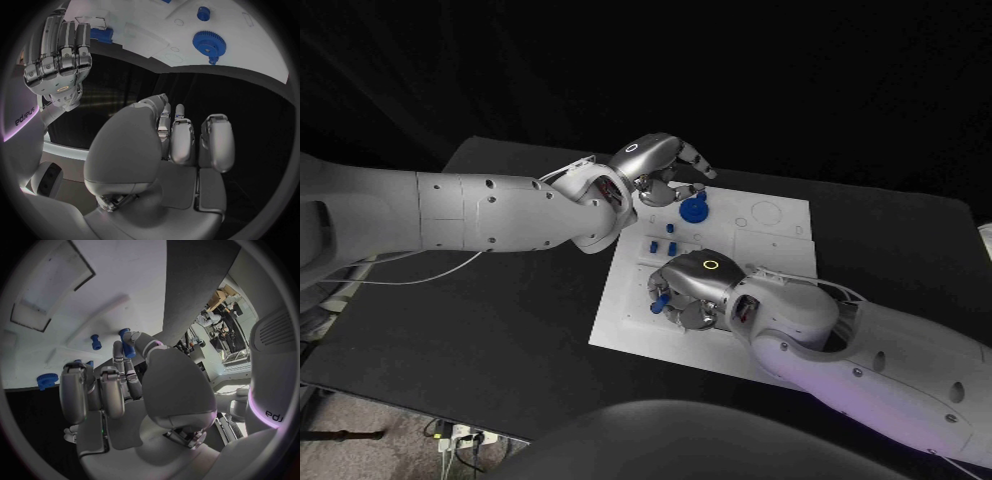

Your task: Assemble the parts on the task board

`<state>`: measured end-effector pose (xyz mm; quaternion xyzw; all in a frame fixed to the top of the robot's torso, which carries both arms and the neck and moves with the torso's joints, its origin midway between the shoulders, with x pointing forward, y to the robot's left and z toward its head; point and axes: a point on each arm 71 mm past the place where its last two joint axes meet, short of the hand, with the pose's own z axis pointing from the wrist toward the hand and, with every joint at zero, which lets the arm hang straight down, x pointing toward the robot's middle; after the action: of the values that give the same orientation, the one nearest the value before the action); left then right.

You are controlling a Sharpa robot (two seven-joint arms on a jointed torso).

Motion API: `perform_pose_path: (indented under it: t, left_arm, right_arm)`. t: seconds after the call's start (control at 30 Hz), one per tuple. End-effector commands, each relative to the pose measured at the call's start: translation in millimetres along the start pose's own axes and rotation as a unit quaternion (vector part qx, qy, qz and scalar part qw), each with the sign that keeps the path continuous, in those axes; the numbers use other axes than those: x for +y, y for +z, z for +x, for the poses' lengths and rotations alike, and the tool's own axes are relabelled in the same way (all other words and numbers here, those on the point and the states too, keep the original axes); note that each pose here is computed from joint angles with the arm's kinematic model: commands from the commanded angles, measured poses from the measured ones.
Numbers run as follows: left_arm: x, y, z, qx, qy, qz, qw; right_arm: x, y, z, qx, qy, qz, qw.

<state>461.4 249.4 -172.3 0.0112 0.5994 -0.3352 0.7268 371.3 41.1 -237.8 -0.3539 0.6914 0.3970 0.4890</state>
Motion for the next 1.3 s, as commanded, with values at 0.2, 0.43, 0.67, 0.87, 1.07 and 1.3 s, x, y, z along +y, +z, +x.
perform_pose_path:
  t: [0.2,0.43,0.67,0.87,1.07,1.3]
  left_arm:
    - [-1.2,0.6,1.5,0.008,-0.004,0.000,1.000]
    - [-1.1,0.6,1.7,0.009,-0.004,-0.001,1.000]
    - [-1.5,1.2,2.4,0.011,-0.004,-0.001,1.000]
    - [-1.4,1.5,2.9,0.013,-0.004,-0.002,1.000]
    - [-1.2,1.5,3.3,0.015,-0.005,-0.004,1.000]
    - [0.2,1.2,3.2,0.016,-0.012,-0.012,1.000]
  right_arm:
    - [0.3,-0.1,0.1,0.000,-0.018,0.007,1.000]
    - [1.6,0.4,1.2,0.009,-0.020,0.008,1.000]
    - [4.2,1.9,2.0,0.017,-0.021,0.005,1.000]
    - [6.2,3.2,2.6,0.023,-0.020,0.002,1.000]
    - [7.0,5.4,5.4,0.036,-0.021,0.005,0.999]
    - [6.7,6.0,8.9,0.043,-0.019,0.009,0.999]
